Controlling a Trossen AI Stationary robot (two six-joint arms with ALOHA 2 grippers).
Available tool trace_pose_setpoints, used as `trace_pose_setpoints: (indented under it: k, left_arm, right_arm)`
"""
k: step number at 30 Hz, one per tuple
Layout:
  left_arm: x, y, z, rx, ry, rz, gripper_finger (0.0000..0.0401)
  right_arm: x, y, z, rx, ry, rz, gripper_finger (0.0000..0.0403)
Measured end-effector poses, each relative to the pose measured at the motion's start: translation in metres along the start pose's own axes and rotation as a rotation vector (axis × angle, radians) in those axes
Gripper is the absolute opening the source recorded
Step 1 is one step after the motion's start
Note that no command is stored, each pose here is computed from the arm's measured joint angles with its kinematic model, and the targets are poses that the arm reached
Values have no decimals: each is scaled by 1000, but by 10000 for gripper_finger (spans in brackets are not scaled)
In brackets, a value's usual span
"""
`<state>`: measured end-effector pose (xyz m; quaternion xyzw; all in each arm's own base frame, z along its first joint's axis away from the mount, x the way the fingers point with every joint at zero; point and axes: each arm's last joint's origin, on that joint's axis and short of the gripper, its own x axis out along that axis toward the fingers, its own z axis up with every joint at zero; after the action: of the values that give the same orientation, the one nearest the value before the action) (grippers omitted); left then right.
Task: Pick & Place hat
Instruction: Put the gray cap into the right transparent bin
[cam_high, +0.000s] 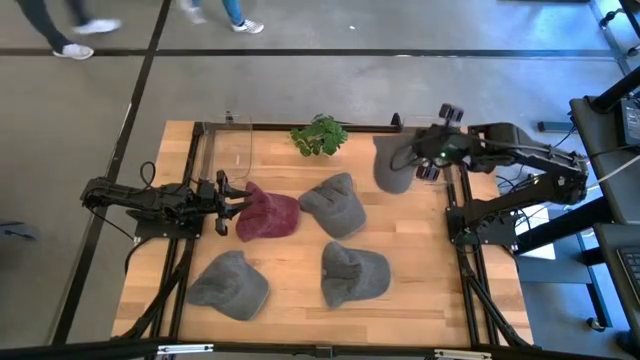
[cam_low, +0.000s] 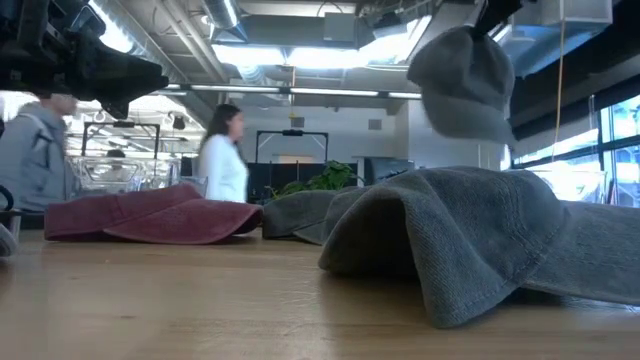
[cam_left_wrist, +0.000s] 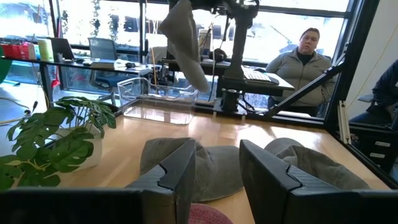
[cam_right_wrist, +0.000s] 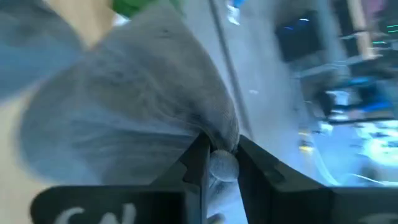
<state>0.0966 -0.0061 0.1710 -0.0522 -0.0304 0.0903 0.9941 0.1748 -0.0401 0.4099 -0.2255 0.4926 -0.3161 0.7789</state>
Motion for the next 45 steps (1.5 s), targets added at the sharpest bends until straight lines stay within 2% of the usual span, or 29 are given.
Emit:
trace_pose_setpoints:
  k: [5,12,19,24,30,37,39,45]
  left_arm:
    - [0,0,0,0,0,0,118]
    - [0,0,0,0,-1,9,119]
    - [0,1,0,17,-5,25,120]
    - [0,1,0,23,-5,29,118]
    - [0,1,0,25,-4,29,120]
    - [0,1,0,24,-4,28,120]
    - [0,1,0,25,-5,28,120]
    - [0,1,0,25,-4,27,118]
  right_arm:
    - [10,-15,-8,-58,109,-132,63]
    - [29,-29,-20,-35,249,-173,63]
    - [75,-24,-42,-80,410,-168,63]
    - [106,-17,-52,-72,386,-160,63]
    - [137,-14,-63,-103,386,-217,63]
    - [160,-15,-80,-115,425,-258,63]
    - [163,-14,-84,-112,441,-257,73]
    - [166,-10,-90,-119,462,-239,142]
